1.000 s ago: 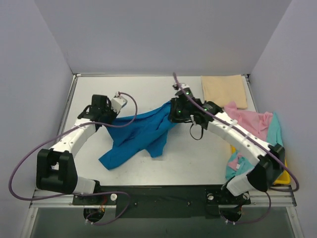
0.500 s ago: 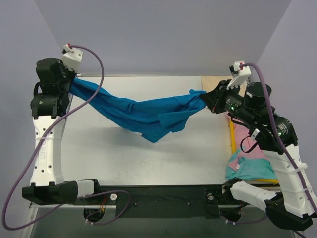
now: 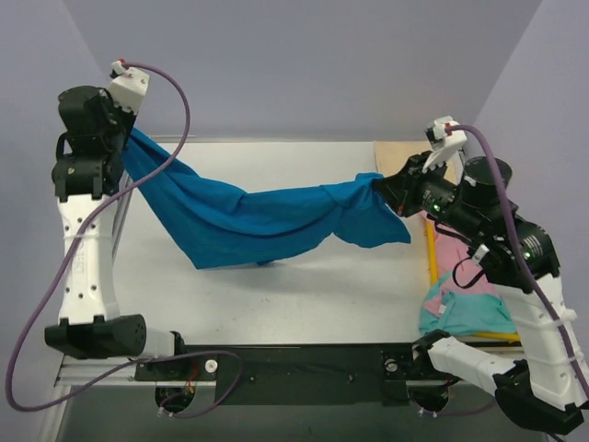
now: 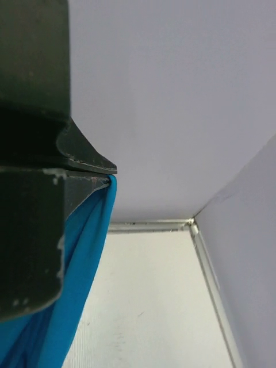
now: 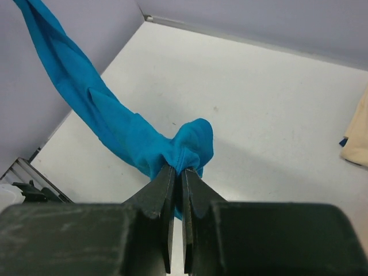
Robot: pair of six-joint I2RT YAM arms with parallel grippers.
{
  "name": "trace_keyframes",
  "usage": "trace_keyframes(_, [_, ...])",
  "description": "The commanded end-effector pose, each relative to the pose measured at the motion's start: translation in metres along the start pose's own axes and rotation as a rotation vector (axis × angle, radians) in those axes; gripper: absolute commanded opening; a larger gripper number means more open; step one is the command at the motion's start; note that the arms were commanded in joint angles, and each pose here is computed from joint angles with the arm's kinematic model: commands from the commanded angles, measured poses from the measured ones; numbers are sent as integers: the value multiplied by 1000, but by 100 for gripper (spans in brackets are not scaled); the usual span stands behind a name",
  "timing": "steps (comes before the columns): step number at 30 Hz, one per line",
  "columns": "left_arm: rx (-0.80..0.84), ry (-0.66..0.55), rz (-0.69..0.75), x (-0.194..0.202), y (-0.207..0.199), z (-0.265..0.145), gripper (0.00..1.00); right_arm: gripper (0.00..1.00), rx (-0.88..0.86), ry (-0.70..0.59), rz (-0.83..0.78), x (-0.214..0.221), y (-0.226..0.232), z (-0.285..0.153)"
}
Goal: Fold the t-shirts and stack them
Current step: Flatten out the tshirt
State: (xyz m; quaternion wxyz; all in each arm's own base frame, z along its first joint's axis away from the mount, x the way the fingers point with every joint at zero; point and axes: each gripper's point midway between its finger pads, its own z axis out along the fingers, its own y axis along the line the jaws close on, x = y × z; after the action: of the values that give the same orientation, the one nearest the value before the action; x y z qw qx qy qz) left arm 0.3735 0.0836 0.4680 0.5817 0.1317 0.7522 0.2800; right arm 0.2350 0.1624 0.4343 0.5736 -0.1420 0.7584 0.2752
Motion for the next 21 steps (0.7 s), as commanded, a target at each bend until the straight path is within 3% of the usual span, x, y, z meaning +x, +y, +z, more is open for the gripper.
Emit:
trace_keyframes(1, [192, 39, -21, 28, -70, 76, 0, 0, 47, 133, 20, 38, -24, 57])
trace_keyframes(5, [285, 101, -42, 63, -126, 151, 0, 0, 122, 246, 79, 78, -66, 106])
trace_keyframes(8, [316, 119, -70, 72, -146, 184, 37, 0, 209, 346, 172, 115, -110, 138])
trace_keyframes(12, [431, 134, -110, 71, -171, 189, 50, 0, 348, 507, 292, 176, -166, 172])
trace_keyframes(17, [738, 154, -98, 78, -212, 115, 49, 0, 455, 597, 383, 215, -210, 184])
trace_keyframes(19, [966, 192, -24, 117, -257, 61, 48, 0, 469, 632, 390, 230, -217, 186])
trace_keyframes(20, [1018, 136, 77, 121, -257, 36, 48, 0, 482, 650, 393, 238, -222, 187])
trace_keyframes(21, [1147, 192, 119, 151, -288, 2, 48, 0, 494, 666, 387, 244, -225, 185])
